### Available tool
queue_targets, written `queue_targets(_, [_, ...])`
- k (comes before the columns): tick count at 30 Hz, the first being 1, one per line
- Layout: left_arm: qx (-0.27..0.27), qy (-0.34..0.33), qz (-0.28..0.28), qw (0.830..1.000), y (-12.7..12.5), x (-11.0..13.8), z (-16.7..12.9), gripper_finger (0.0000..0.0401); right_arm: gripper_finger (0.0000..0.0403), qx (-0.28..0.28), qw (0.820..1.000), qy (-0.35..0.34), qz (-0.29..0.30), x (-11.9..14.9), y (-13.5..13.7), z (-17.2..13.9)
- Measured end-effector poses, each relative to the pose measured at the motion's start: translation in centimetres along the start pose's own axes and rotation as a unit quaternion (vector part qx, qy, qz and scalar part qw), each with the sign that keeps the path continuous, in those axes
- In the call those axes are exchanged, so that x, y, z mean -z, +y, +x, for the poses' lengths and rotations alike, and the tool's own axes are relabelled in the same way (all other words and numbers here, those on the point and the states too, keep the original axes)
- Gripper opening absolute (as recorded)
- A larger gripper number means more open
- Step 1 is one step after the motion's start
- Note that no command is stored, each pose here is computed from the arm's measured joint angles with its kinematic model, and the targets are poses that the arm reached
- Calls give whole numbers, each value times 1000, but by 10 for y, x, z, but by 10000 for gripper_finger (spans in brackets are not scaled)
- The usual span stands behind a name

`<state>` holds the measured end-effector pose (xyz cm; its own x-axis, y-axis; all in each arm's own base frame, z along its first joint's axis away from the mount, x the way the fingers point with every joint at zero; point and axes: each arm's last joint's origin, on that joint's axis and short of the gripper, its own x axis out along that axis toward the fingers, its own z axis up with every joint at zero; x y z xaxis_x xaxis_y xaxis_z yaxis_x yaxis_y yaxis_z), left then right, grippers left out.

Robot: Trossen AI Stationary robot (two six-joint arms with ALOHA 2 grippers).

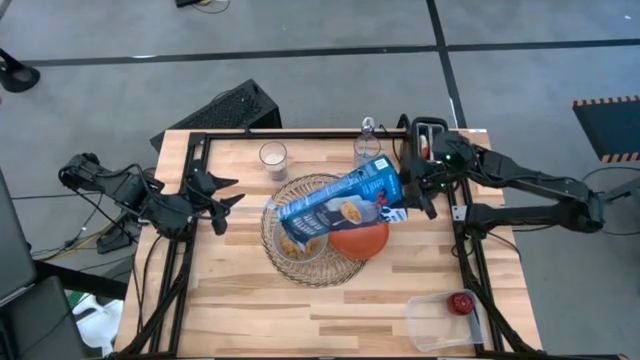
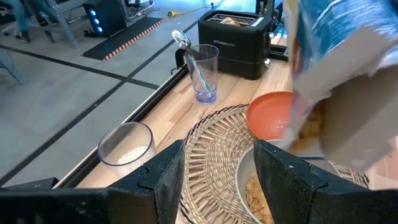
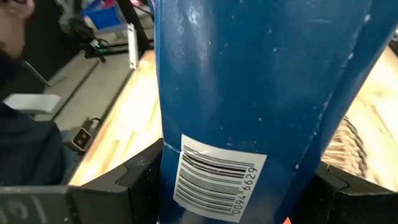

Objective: Arrange a breakfast setting
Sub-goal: Pour the cereal from the cereal box into the white bowl

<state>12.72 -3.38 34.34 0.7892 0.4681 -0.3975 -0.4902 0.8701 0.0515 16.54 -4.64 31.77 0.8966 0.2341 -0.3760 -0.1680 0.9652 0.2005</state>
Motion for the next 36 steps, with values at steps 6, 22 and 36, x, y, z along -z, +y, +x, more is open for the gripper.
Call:
queue_targets(6, [-5, -12, -8, 1000, 0, -2, 0, 180, 280, -7, 1000, -24, 8, 21, 1, 1])
queue_targets(22, [-7, -17, -10, 1000, -6, -5, 4, 180, 280, 11, 996, -92, 12, 60, 3, -10])
queue_targets(36, [-10, -7, -1, 1000, -25, -4, 19, 180, 280, -4, 989, -151, 2, 84, 2, -6])
